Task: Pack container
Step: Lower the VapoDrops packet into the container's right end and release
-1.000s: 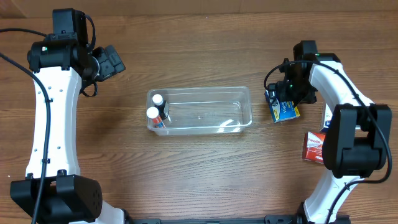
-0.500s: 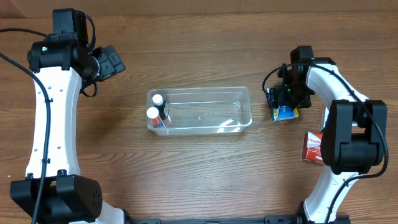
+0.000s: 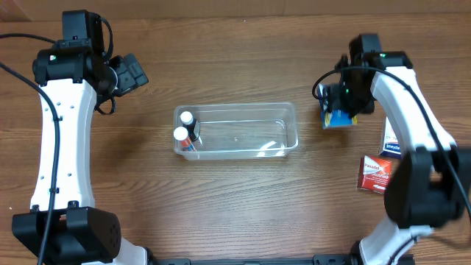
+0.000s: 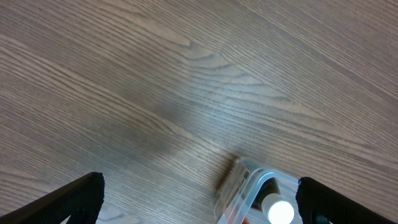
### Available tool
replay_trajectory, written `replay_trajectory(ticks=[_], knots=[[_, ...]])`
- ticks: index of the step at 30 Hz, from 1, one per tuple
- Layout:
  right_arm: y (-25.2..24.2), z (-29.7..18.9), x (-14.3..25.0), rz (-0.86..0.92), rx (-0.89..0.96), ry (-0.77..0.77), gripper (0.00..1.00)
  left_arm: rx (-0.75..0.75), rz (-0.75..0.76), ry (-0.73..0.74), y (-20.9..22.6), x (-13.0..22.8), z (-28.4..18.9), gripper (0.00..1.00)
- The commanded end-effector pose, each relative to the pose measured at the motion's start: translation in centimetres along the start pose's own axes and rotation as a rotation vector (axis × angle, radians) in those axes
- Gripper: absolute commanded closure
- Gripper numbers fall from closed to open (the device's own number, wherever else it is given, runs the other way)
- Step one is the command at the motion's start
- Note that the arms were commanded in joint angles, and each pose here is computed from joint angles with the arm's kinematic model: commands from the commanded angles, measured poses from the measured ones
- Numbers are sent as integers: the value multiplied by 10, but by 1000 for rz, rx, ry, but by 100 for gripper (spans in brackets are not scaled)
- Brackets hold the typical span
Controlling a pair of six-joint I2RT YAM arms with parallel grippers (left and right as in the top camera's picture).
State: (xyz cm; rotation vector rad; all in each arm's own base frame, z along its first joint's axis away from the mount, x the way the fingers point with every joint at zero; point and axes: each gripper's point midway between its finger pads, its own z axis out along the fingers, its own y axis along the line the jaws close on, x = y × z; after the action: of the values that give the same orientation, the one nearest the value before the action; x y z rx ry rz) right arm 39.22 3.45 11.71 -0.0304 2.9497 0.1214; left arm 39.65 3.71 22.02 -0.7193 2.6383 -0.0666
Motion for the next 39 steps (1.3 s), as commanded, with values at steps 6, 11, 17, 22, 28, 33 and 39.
replay_trajectory(ticks=[6, 11, 17, 22, 28, 33, 39], knots=[[153, -70, 16, -93, -120, -191, 27, 10, 7, -32, -3, -6, -10, 0], [164, -31, 33, -34, -94, -90, 27, 6, 7, -24, -2, -4, -10, 0], [159, 0, 42, -27, -61, -22, 23, 5, 7, -23, -2, -4, -10, 0], [153, 20, 54, -26, -48, 4, 23, 4, 7, -21, -2, -3, -10, 0], [152, 31, 56, -27, -50, -1, 13, 3, 7, -20, -1, -3, -10, 0], [154, 30, 52, -27, -59, -20, 0, 0, 8, -22, -1, -3, -10, 0], [139, -27, 2, -6, 34, -249, 0, -12, 22, -27, 1, -4, -10, 0]])
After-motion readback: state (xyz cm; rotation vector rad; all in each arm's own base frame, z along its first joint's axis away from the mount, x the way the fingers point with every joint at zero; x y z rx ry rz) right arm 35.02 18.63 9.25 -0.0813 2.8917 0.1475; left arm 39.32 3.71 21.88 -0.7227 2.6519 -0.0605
